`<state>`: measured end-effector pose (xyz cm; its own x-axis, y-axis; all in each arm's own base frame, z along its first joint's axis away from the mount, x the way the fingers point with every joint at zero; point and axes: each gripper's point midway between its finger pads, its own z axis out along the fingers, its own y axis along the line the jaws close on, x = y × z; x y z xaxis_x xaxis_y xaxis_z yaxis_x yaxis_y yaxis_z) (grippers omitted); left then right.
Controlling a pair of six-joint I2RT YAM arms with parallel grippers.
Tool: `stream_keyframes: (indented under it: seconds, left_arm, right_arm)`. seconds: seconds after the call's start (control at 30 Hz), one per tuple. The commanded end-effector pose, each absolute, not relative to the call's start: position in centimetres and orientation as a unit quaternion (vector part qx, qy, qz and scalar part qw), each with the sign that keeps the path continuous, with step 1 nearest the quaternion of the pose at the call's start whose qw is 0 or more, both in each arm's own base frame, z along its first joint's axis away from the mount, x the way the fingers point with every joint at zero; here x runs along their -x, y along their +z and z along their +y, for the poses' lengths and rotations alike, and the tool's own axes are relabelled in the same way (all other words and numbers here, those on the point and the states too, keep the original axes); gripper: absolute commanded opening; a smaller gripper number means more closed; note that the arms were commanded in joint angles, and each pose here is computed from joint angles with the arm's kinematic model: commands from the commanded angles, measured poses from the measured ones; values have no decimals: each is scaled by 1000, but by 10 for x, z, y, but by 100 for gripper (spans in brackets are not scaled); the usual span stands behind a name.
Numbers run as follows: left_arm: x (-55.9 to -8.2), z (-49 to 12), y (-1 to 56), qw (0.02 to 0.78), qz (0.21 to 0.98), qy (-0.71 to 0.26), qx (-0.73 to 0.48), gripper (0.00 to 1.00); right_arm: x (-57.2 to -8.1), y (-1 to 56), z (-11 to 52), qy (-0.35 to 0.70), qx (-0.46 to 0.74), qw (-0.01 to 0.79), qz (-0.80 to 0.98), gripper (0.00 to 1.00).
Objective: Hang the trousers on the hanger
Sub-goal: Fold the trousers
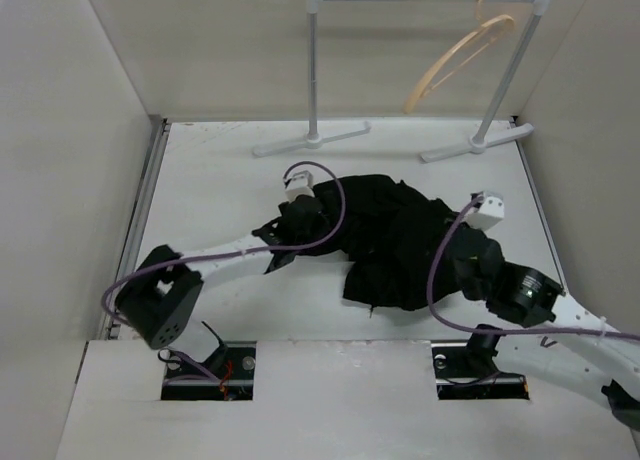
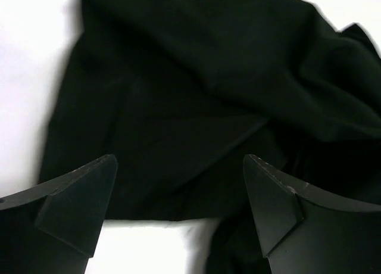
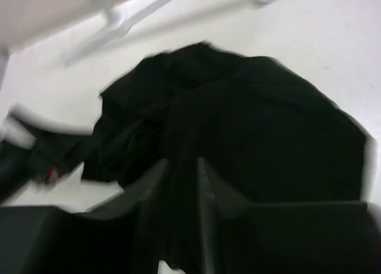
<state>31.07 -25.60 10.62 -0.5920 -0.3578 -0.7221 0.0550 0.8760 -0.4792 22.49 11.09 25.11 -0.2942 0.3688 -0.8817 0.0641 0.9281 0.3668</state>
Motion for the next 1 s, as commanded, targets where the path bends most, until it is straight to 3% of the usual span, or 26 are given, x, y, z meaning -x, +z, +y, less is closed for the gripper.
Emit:
stream_keyframes:
  seconds: [0.0,0.07,0.1,0.2,0.23,0.27,0.33,0.4,0.43,0.5,0.57,0.63,0.8,0.97]
  left_arm:
    - [-330,-291,108,432,867,-242,52,88]
    - [-347,-299,100,429,870,-237,55,89]
    - [-356,-304,94,424,874,-232,55,89]
    - [-374,-324,68,389,890,-234,43,86]
    - [-375,-328,63,383,892,-238,43,82]
    - [-377,-330,59,379,892,-240,45,72]
    - [-380,-329,54,383,890,-243,52,42]
    - [-385,-310,44,384,893,-224,70,21]
    - [-387,-292,40,385,894,-211,89,14]
    - [-389,-249,39,396,886,-191,148,8]
    - [-385,-199,45,417,868,-177,206,5]
    - [-375,-152,62,443,840,-173,261,4]
    - [-341,-74,165,547,744,-188,335,3]
    - [-299,-36,287,638,646,-217,357,5]
  right_arm:
    - [-215,224,142,109,-66,526,841,18]
    - [-207,205,165,120,-35,488,864,18]
    - [-205,198,170,120,-29,481,868,25]
    - [-196,176,177,127,-24,462,878,78]
    - [-192,166,178,131,-22,449,884,88]
    - [-189,156,179,136,-26,434,890,91]
    - [-192,138,174,137,-46,423,895,94]
    - [-203,119,163,117,-73,414,900,94]
    - [-210,112,158,106,-86,410,902,91]
    - [-227,106,161,102,-102,408,902,72]
    - [-249,112,173,115,-94,424,894,33]
    - [-269,131,188,131,-85,449,880,12]
    - [-275,233,230,167,0,541,824,6]
    - [-216,339,237,260,42,586,766,6]
